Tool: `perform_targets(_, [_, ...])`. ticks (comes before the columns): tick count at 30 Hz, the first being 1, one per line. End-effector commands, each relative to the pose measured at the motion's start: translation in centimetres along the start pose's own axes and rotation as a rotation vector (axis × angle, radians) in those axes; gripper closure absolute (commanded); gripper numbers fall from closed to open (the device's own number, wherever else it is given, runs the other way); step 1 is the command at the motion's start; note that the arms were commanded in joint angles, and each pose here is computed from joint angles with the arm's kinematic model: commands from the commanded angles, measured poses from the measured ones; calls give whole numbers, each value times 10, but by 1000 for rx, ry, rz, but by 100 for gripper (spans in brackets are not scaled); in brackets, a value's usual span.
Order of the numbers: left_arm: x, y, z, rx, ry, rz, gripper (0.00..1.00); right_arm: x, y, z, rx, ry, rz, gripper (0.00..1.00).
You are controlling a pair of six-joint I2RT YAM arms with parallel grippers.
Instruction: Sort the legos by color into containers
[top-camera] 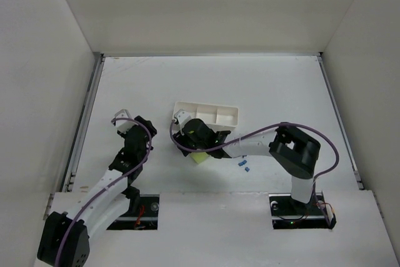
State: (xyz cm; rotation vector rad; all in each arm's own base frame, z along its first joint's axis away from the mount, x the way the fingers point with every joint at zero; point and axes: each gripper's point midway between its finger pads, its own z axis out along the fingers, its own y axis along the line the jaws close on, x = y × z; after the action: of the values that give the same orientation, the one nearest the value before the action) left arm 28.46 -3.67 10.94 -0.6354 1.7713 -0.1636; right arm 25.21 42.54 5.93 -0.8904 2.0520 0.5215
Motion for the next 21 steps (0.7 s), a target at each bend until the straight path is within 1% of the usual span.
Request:
perform_targets(1, [-9, -12, 3, 60, -28, -70, 51, -30, 6, 6, -12, -78, 24, 36])
perform_targets(2, [-8, -12, 4, 61, -24, -73, 51, -28, 5, 8, -6, -74, 19, 37])
perform_targets(5, [-7, -12, 5, 64, -14, -82, 51, -27, 4, 10, 5, -72, 21, 50])
perform_targets(9, [-4, -12, 6, 68, -3, -85, 51, -30, 0, 9, 28, -81, 27, 71])
perform_targets(11, [-2, -14, 6, 75, 8, -84, 51, -38, -2, 3, 36, -105, 44, 77])
perform_targets(13, [-1, -16, 7, 80, 19, -84, 51, -51, -2, -7, 30, -141, 74, 79])
perform_targets(15, [1, -21, 7, 101, 33, -92, 51, -71, -12, -22, 26, -196, 127, 80])
perform_targets(18, [-5, -44, 0, 181, 58, -132, 52, -96, -33, -48, -5, -261, 223, 80])
perform_targets(21, [-20, -72, -15, 281, 62, -192, 53, -108, -50, -67, -50, -293, 320, 79])
